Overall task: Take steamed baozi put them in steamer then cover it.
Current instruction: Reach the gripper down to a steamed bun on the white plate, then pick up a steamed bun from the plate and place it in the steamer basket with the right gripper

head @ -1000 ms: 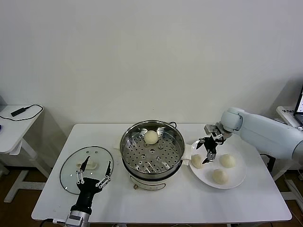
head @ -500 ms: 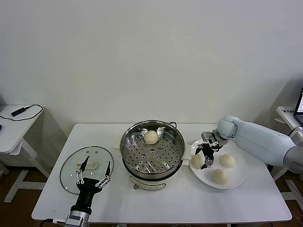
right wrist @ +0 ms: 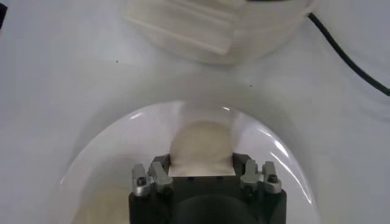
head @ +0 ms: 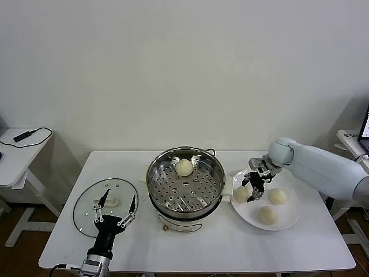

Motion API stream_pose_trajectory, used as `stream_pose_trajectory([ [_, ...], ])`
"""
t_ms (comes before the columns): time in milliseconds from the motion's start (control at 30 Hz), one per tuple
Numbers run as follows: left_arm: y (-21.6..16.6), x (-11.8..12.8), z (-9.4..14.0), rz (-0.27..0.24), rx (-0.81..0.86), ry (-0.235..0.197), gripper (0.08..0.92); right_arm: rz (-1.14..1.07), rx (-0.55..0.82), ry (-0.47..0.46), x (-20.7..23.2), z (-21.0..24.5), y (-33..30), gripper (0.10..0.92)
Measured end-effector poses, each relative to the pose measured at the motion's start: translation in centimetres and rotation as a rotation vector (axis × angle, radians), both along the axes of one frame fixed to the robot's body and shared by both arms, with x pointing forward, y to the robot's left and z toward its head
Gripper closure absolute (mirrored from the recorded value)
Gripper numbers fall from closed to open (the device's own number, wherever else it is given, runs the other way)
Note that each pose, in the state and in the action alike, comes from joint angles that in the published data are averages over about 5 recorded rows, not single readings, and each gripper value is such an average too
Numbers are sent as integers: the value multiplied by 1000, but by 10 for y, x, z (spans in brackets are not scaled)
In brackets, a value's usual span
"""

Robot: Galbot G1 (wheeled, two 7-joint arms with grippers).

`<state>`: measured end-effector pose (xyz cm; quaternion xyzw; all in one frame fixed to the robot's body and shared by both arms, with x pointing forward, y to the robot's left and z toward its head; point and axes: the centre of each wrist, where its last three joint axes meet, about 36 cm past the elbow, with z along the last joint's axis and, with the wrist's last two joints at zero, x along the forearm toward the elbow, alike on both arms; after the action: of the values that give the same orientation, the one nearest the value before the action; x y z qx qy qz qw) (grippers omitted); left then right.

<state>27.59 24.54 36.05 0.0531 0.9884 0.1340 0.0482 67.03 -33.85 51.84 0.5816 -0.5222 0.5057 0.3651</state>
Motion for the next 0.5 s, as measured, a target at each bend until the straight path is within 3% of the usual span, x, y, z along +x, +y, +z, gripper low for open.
stream_pose_trajectory([
  [367,-2,4,4,-13,3,-11,177,123,22,-53,10,138,61,344],
  [500,-3,5,4,-14,3,-12,177,170,45,-56,6,169,101,344],
])
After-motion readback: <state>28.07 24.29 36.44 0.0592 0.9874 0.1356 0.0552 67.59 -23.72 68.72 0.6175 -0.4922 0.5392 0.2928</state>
